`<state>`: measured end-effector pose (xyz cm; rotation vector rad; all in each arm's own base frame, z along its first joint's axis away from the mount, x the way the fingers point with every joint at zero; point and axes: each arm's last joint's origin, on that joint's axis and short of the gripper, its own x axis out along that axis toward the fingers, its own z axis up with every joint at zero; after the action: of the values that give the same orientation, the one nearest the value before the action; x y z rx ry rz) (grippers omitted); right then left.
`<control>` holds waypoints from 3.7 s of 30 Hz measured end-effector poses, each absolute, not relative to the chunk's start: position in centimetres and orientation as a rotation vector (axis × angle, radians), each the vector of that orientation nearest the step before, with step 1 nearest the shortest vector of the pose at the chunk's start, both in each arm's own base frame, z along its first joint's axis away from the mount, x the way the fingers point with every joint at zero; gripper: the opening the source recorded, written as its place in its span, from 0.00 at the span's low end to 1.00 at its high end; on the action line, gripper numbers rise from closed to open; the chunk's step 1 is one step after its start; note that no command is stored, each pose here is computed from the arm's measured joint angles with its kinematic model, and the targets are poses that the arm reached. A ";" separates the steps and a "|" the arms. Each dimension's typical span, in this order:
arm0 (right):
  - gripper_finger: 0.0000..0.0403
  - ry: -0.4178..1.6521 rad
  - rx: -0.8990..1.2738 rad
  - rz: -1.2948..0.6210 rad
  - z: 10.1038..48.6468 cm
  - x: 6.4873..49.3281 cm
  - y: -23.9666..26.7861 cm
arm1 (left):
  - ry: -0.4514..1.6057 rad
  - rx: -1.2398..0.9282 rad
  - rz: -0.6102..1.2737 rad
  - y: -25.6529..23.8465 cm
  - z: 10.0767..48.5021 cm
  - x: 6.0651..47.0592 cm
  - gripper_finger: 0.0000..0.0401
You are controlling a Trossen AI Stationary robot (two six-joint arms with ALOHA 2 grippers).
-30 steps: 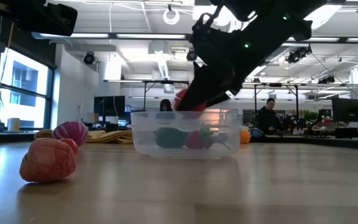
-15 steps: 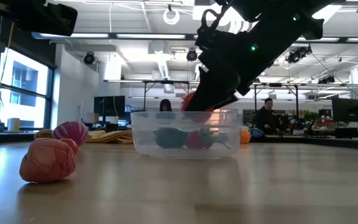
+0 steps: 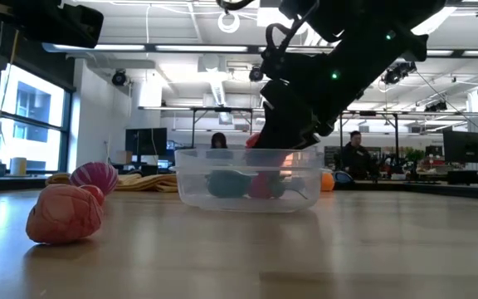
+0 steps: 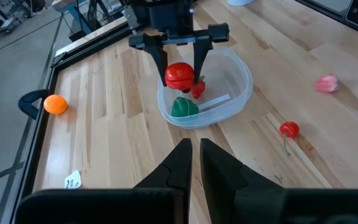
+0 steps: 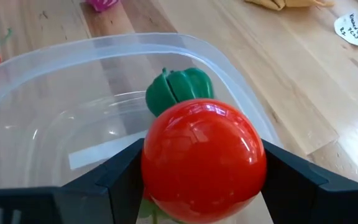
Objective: Pick and placing Produce into tupperware
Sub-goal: Put the red tomato into the transparent bin, then put the orange into the transparent bin
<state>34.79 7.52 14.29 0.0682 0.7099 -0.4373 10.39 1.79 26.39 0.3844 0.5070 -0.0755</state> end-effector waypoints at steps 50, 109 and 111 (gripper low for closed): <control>0.71 0.611 0.513 -1.200 36.0 29.7 -11.5 | 0.507 0.384 -0.076 1.8 26.4 10.4 0.06; 0.70 0.953 1.152 -1.392 20.4 27.5 -28.5 | 0.507 0.385 -0.075 1.8 26.4 10.4 0.06; 0.70 0.955 1.158 -1.391 20.1 27.5 -28.6 | 0.507 0.384 -0.076 1.8 26.4 10.4 0.06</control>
<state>27.47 -28.63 20.09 1.1575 0.9553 -1.3908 10.39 1.79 26.39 0.3843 0.5072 -0.0757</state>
